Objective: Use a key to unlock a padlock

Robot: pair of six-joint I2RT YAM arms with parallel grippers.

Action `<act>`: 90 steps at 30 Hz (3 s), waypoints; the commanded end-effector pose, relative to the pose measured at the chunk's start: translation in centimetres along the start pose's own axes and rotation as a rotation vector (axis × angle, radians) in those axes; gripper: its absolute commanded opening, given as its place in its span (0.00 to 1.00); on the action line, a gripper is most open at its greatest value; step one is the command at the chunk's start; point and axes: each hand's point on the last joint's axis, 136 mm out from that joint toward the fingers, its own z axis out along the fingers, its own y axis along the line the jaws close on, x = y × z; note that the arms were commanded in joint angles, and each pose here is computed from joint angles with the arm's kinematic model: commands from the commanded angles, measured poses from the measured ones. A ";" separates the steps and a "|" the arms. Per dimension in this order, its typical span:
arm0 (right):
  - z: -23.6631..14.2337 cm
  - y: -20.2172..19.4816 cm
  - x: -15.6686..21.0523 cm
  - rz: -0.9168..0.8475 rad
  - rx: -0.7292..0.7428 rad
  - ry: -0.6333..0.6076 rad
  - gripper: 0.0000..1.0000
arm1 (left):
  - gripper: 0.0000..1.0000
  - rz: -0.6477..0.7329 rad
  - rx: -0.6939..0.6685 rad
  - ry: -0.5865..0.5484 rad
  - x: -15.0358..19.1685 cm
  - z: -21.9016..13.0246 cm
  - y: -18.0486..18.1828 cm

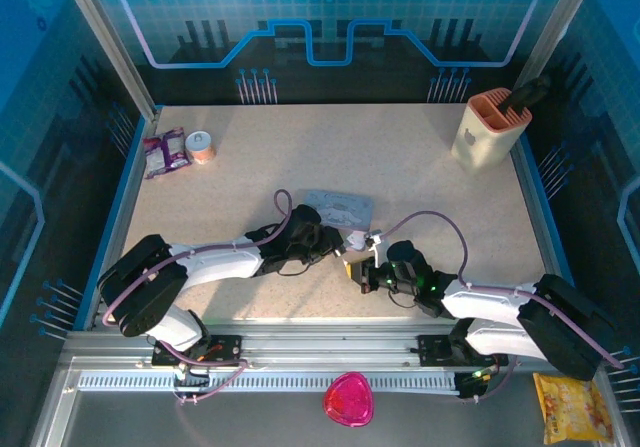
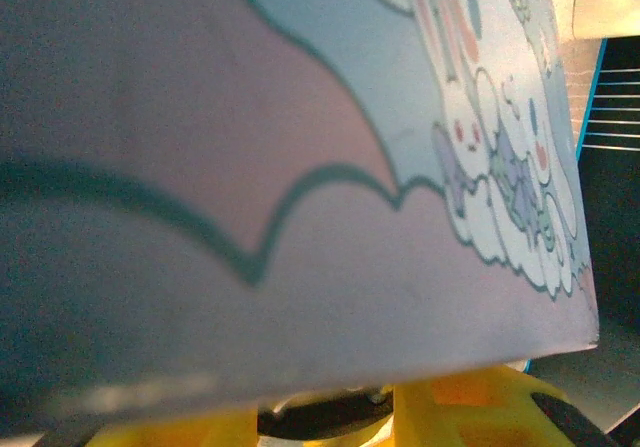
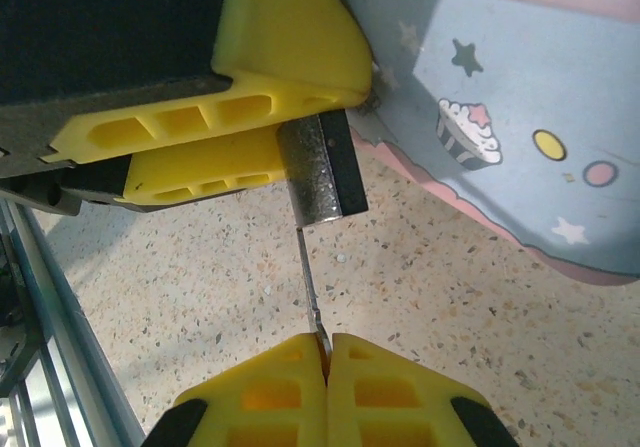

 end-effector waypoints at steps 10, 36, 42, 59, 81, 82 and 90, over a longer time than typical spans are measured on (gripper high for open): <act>-0.2 -0.8 -0.4 -0.032 0.016 -0.042 0.00 | 0.13 -0.028 0.099 -0.001 -0.4 -1.2 -2.2; -0.9 -0.5 -1.5 -0.029 0.004 -0.109 0.00 | 0.12 -0.050 0.121 0.019 -0.1 -1.4 -2.5; -0.8 -0.3 -1.7 -0.025 -0.006 -0.115 0.00 | 0.12 -0.061 0.128 0.026 0.0 -1.3 -2.5; -0.8 -0.3 -2.1 -0.016 -0.006 -0.138 0.00 | 0.11 -0.080 0.145 0.040 0.3 -1.3 -2.6; -0.7 0.2 -3.0 -0.002 -0.031 -0.172 0.00 | 0.10 -0.100 0.161 0.060 0.9 -1.1 -2.9; -0.7 0.2 -3.1 -0.002 -0.032 -0.174 0.00 | 0.10 -0.100 0.163 0.062 0.9 -1.1 -2.9; -0.8 0.2 -3.7 0.001 -0.039 -0.175 0.00 | 0.09 -0.095 0.159 0.078 1.5 -0.8 -2.9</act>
